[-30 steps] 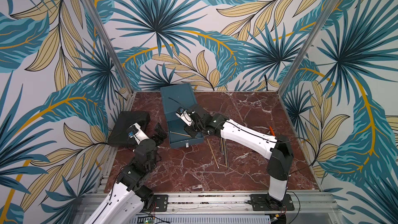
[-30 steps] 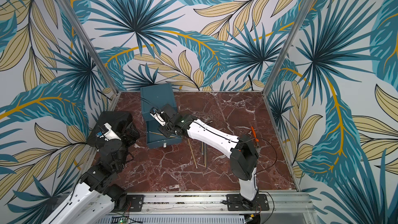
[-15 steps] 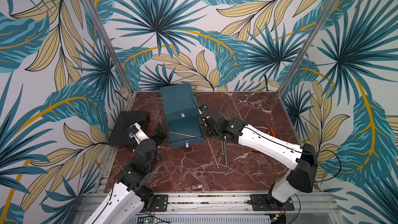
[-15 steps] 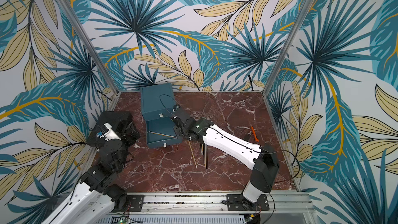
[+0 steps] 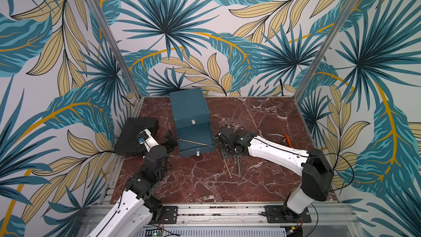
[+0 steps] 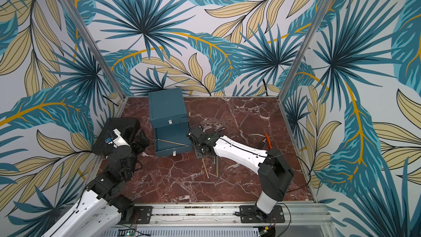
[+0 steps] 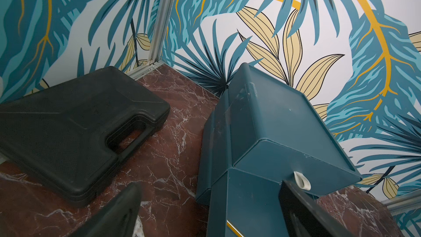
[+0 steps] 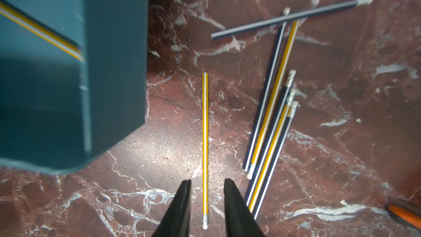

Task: Please place the pencils in the drawer according to their color
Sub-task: Place the pencil in the drawer, then pick up the pencil from the center of the board.

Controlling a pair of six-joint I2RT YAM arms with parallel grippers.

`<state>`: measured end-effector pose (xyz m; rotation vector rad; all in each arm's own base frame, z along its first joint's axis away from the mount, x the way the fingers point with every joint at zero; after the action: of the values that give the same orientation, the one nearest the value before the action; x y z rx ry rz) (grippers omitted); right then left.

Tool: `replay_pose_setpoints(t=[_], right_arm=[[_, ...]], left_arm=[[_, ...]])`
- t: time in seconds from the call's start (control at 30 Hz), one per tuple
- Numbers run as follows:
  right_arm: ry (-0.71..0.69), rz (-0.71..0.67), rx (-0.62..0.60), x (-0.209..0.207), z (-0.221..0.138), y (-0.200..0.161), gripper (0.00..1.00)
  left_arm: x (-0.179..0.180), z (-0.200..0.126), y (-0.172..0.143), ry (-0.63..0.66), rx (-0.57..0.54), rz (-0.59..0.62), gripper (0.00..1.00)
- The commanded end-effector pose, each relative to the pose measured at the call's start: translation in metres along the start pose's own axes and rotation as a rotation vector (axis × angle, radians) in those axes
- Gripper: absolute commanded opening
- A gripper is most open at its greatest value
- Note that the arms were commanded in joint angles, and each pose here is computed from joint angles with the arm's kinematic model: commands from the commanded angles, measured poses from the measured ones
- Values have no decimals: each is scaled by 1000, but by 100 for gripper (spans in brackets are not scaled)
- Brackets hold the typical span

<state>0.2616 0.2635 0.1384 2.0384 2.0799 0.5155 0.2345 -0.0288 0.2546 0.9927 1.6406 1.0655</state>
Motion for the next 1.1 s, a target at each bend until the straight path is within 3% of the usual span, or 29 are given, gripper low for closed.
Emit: replay_pose_setpoints(t=[0.0,0.73,1.07], right_arm=[[-56,23,103,-9,24,-22,29],[-93,40,208,-16,73,-54,28],[-131,38,224,-23,85,-60,19]], left_arm=[[0,1,3,3,-14,-3,100],[2,1,-1,9,-2,0,100],[2,0,-1,10,-2,0,100]])
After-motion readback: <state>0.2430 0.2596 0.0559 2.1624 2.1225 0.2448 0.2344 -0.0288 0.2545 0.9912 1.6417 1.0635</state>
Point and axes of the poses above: each gripper's point midway between its finger pads, its own z axis out along the fingers, its own x axis along the line the jaws close on, y = z × x, the point moved 4 cm from there along -z, back along the fingers, and after that the axes turned 14 degrees about z, right-handed, at the moved point
